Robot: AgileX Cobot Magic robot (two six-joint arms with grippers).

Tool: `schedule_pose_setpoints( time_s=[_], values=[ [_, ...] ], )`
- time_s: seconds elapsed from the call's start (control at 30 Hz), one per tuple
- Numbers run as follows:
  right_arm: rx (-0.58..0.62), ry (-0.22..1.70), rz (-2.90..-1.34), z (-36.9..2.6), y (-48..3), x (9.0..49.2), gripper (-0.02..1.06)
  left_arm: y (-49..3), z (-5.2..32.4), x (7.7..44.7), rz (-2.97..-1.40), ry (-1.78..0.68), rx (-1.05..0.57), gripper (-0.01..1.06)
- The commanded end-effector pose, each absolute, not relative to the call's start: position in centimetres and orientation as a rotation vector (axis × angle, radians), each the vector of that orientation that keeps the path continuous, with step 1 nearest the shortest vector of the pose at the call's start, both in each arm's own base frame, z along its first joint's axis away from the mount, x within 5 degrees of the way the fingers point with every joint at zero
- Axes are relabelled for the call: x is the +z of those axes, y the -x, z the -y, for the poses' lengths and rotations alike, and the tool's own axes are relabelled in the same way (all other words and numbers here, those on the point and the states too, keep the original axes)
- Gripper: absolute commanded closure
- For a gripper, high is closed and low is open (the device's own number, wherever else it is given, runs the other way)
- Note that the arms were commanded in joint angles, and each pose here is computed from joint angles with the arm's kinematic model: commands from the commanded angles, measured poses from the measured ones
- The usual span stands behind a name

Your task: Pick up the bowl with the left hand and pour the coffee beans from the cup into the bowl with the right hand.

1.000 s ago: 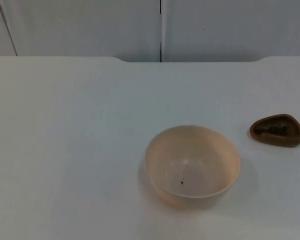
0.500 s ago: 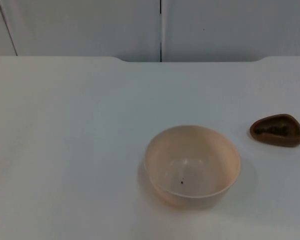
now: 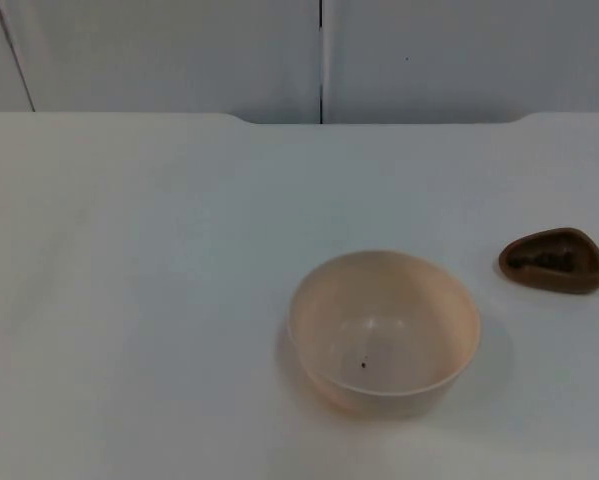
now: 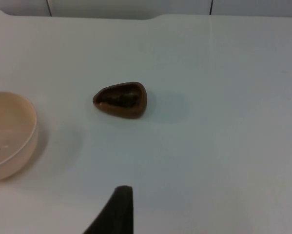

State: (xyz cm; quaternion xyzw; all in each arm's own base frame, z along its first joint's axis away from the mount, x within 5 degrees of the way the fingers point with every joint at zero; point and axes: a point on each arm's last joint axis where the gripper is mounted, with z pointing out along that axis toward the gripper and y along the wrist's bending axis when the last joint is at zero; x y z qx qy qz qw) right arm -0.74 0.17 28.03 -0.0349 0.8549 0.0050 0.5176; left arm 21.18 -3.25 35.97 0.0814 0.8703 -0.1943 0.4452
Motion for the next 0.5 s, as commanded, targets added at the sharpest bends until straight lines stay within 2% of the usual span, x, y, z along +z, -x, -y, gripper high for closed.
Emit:
schedule_pose_setpoints(
  time_s=[0.0, 0.2, 0.47],
  values=[
    [0.01, 0.081, -2.045, -0.2, 0.8, 28.0, -0.01, -21.8, 3.7, 36.1, -2.163, -0.227, -0.503, 0.04],
    [0.01, 0.081, -2.045, -0.2, 0.8, 28.0, -0.01, -23.4, 5.6, 35.9, -2.199, -0.33, -0.515, 0.04],
    [0.013, 0.081, -2.045, -0.2, 0.8, 28.0, -0.01, -25.6, 9.9, 34.5, -2.311, -0.478, -0.475, 0.04]
  ],
)
